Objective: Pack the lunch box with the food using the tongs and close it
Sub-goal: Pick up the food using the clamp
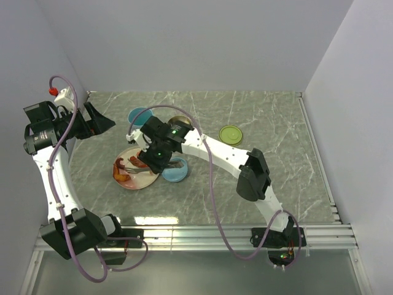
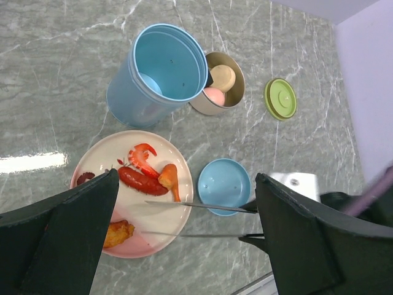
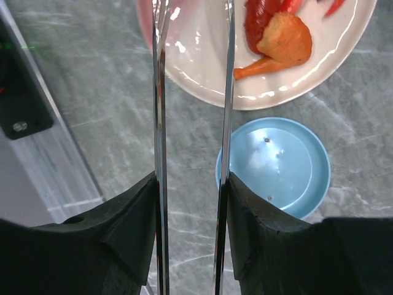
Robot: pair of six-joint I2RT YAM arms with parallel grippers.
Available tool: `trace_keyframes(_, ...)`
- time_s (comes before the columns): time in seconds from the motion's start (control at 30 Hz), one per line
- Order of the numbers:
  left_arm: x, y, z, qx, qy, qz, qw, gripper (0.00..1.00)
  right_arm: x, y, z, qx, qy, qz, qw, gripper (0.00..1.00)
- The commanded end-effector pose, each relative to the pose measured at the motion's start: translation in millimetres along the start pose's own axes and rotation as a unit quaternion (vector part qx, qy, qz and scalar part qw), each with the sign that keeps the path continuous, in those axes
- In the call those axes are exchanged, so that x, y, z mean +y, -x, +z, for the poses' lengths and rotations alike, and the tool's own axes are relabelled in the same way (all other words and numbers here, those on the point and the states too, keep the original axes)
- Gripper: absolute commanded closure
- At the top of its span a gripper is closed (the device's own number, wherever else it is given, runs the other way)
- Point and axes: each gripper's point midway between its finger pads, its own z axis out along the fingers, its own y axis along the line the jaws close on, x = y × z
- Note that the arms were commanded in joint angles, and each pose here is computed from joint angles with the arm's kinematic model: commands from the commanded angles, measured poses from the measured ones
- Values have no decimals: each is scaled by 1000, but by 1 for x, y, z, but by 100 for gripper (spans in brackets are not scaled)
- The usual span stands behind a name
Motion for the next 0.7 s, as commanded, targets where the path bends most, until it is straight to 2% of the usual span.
trace_keyframes(0.0,-8,9,-8,-15,0,29,999,1,19,30,-36,-70,24,-52,996,48)
trace_keyframes(0.3,-7,9,-9,-16,4,31,999,1,28,29,-17,-72,-13,-147,986,47)
trace_keyframes(0.43,-5,8,-8,-14,5,34,999,1,25,31,-9,-77,-57,-178,979,46)
trace_keyframes(0.67,-3,8,-7,-11,5,31,999,1,17,30,7,-79,-126,-191,970,46)
